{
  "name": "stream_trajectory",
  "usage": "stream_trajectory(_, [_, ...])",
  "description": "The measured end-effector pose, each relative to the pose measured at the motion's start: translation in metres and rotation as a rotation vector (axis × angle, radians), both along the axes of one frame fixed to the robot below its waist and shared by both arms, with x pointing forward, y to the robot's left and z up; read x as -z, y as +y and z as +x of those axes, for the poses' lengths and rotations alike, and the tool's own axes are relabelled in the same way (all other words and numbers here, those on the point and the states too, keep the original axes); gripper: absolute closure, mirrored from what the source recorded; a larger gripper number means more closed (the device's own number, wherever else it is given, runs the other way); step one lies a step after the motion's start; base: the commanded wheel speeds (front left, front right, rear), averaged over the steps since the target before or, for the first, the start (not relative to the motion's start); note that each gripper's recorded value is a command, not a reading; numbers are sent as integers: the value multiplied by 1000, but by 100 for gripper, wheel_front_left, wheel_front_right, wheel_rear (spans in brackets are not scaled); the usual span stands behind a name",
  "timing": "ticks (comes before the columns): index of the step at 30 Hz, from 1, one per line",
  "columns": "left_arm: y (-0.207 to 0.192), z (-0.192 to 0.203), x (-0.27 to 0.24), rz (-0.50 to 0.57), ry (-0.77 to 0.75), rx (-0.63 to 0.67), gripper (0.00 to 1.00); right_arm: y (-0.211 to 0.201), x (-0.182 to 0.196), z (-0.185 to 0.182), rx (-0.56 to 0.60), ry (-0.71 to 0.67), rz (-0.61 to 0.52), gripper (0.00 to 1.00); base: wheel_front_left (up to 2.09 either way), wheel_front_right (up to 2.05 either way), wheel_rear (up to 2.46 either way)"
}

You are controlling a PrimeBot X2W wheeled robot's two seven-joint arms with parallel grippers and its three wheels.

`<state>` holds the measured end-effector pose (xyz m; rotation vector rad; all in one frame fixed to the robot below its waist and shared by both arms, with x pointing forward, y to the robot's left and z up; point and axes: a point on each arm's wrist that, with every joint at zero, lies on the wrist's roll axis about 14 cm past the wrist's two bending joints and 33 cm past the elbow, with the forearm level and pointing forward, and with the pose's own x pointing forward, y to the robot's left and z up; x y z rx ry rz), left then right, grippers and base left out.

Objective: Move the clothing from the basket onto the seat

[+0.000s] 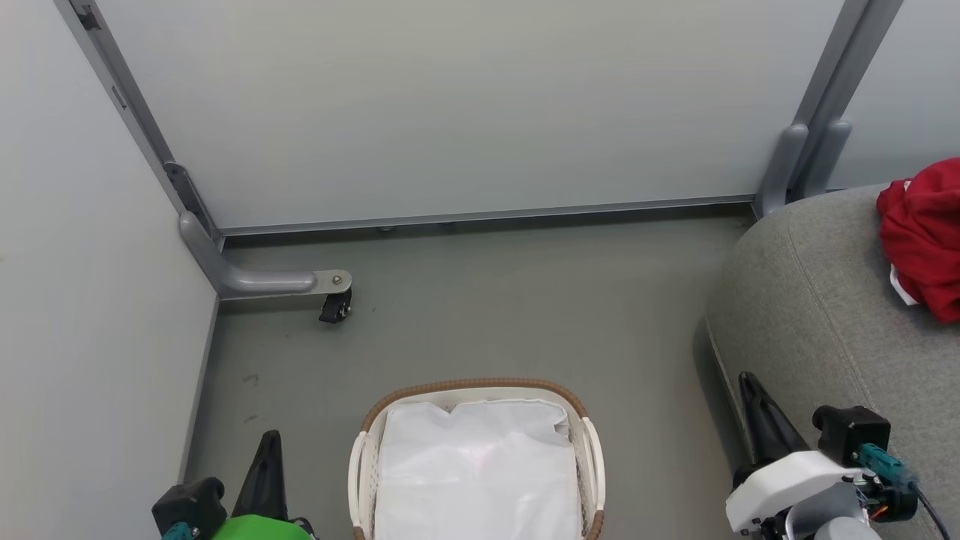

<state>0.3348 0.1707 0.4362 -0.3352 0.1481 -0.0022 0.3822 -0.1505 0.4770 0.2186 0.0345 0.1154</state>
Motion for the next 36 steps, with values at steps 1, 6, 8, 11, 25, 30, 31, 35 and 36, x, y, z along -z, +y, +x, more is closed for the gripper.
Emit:
stream_trajectory(1, [1,0,0,-12,4,-6,100,-1,1,0,5,6,16,100,0,0,0])
stream_trajectory(6, [7,1,0,-93,16,-42,100,-6,1,0,33,24,109,100,0,0,0])
stream_trajectory(8, [8,2,0,-125,19,-52,100,-8,0,1,42,30,144,100,0,0,0])
stream_trajectory(11, [10,3,-1,-172,21,-67,100,-10,0,1,54,37,194,100,0,0,0])
stream_trajectory(25, [18,11,-7,-367,24,-126,100,-20,-1,2,104,70,412,100,0,0,0])
stream_trajectory(30, [21,14,-11,-433,20,-141,100,-23,-1,2,117,78,484,100,0,0,0])
stream_trajectory(31, [21,14,-11,-446,18,-143,100,-23,-1,2,119,81,500,100,0,0,0])
stream_trajectory(35, [22,16,-13,-493,18,-152,100,-25,-1,2,127,86,550,100,0,0,0])
stream_trajectory(36, [22,17,-13,-505,17,-152,100,-26,-1,2,129,87,565,100,0,0,0])
